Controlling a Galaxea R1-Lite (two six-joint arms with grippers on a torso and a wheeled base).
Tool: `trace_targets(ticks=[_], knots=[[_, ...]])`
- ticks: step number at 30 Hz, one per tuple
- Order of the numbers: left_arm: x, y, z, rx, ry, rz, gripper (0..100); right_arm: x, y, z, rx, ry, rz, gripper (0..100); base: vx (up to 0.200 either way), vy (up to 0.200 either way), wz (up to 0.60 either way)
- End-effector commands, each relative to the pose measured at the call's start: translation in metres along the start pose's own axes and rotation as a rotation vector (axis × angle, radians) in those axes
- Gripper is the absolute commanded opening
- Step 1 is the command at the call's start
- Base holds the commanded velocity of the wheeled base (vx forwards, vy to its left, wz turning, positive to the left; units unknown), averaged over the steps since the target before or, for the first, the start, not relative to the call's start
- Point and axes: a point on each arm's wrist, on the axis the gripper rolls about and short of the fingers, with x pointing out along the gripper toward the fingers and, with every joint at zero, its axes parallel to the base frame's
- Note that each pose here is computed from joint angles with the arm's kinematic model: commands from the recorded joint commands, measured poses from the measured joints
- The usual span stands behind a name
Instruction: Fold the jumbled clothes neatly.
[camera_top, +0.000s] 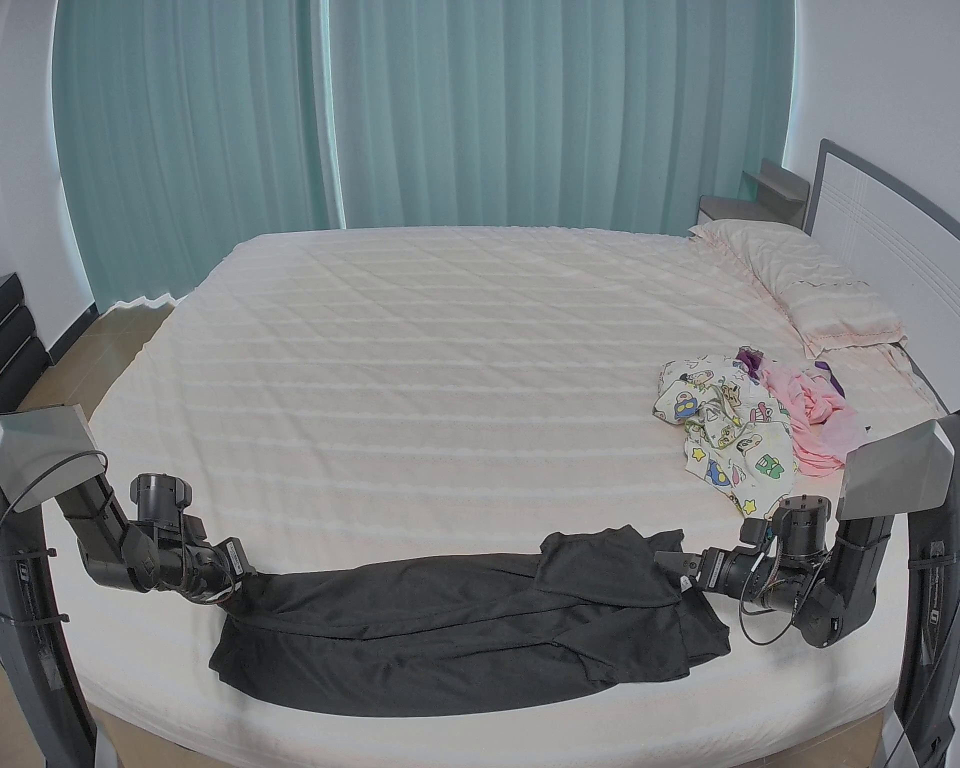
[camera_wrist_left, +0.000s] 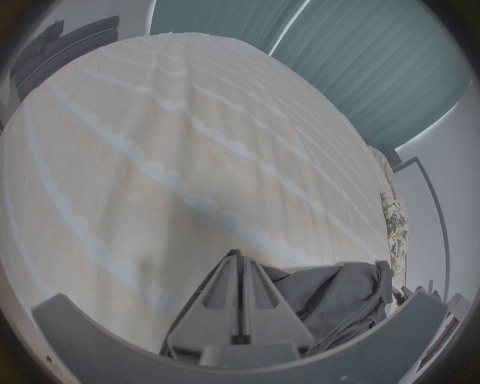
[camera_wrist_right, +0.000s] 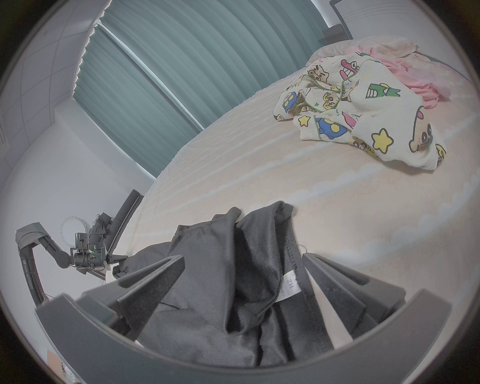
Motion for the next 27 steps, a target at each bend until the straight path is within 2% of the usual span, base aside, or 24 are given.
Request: trace_targets(ticks=[1,3,5,9,19,27], knots=[[-0.001,0.006,0.003,-0.046,-0.012,0.011,0,0.001,-0.007,0.004,0.010,-0.018,-0.012,100,0.000,0.000,0.00],[-0.003,0.006,0.004,-0.071,-0.024,0.004,0,0.001,-0.010,0.006,0.015,-0.023,-0.018,100,0.000,0.000,0.00],[-0.005,0.007,0.010,-0.137,-0.086,-0.016,0,0.003,-0.016,0.007,0.022,-0.029,-0.029,100,0.000,0.000,0.00],[-0.006,0.008,0.013,-0.187,-0.153,-0.050,0,0.005,-0.018,0.009,0.029,-0.040,-0.029,100,0.000,0.000,0.00],[-0.003,0.010,0.012,-0.195,-0.156,-0.054,0,0.031,-0.026,0.010,0.040,-0.047,-0.015,100,0.000,0.000,0.00],[0.000,0.012,0.012,-0.199,-0.157,-0.052,0,0.053,-0.013,0.014,0.070,-0.002,0.010,100,0.000,0.000,0.00]])
